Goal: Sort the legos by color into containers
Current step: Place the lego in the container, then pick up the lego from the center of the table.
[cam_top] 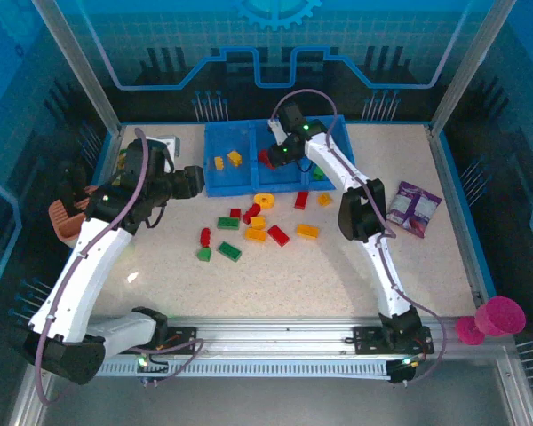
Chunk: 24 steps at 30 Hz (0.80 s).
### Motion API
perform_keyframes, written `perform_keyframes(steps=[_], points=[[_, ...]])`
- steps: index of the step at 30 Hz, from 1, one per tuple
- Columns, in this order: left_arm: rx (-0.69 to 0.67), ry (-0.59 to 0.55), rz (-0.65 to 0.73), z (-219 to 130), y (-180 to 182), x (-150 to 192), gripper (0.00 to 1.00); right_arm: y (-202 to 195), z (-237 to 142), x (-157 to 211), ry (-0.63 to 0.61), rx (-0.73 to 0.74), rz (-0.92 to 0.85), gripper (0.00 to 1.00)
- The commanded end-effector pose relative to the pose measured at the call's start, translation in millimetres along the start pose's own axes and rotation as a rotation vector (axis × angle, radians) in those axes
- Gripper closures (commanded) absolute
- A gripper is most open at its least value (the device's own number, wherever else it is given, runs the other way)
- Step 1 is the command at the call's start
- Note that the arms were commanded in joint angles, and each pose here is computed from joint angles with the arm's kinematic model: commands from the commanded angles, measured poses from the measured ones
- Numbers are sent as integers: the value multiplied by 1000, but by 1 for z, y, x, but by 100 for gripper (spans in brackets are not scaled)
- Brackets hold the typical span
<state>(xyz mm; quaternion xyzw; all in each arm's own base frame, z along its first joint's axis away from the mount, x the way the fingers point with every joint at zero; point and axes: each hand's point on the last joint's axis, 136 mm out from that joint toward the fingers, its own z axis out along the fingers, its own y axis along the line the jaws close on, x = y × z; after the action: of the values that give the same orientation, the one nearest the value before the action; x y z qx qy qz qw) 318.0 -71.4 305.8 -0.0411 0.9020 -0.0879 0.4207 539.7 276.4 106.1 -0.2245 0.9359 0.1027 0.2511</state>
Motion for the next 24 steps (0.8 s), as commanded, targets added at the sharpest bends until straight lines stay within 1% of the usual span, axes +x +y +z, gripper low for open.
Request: perform_keyframes(steps=[1,3,4,6,10,15,17,19,24], points=[[22,5,2,-1,-3,0,29,17,-54,-29,-115,-23,-45,55],[33,-10,0,-4,-5,-3,29,22,-65,-29,-125,-26,-58,56],[38,-15,0,-5,-6,-4,29,26,-78,-32,-141,-25,-66,56],[51,-20,-1,-5,-8,-5,29,34,-89,-28,-138,-31,-81,56],[70,-23,-1,-7,-11,-4,29,54,-102,-4,-98,-49,-125,52],[78,-21,30,-8,-10,4,28,78,-105,41,-22,-76,-209,50],[81,-26,30,-11,-10,5,27,87,-101,66,20,-57,-241,45],[80,-29,29,-13,-9,6,27,94,-97,89,58,-35,-263,43],[82,-34,31,-13,-8,7,26,110,-80,148,165,-63,-239,41]])
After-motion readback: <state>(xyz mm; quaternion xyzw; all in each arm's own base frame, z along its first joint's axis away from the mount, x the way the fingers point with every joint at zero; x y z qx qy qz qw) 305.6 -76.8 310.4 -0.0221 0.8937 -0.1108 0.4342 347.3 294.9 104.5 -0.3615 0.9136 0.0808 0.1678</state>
